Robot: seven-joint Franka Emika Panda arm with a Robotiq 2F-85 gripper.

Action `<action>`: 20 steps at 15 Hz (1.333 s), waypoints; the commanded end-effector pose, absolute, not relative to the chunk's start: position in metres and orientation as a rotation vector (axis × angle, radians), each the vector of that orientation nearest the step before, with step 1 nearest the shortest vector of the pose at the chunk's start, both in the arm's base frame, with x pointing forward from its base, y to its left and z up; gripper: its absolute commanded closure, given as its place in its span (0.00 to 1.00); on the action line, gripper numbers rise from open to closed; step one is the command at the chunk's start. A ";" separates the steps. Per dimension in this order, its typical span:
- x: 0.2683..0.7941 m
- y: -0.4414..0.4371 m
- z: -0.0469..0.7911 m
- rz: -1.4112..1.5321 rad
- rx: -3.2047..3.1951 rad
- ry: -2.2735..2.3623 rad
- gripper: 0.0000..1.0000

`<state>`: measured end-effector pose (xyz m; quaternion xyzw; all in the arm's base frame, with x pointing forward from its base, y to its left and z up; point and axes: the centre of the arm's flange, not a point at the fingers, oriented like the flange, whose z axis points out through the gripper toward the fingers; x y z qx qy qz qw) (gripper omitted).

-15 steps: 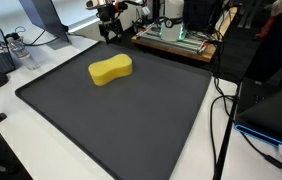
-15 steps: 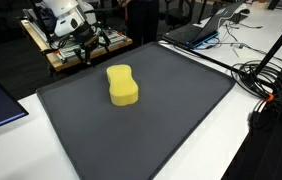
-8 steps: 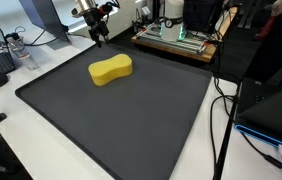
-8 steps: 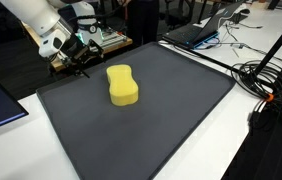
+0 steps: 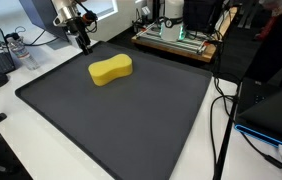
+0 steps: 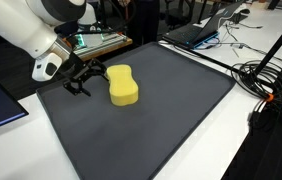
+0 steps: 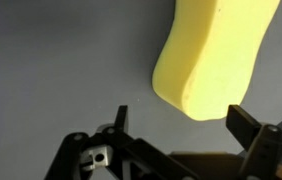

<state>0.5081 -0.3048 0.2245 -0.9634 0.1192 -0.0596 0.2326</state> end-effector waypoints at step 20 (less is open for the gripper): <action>0.652 -0.248 0.310 -0.088 -2.591 -1.028 0.00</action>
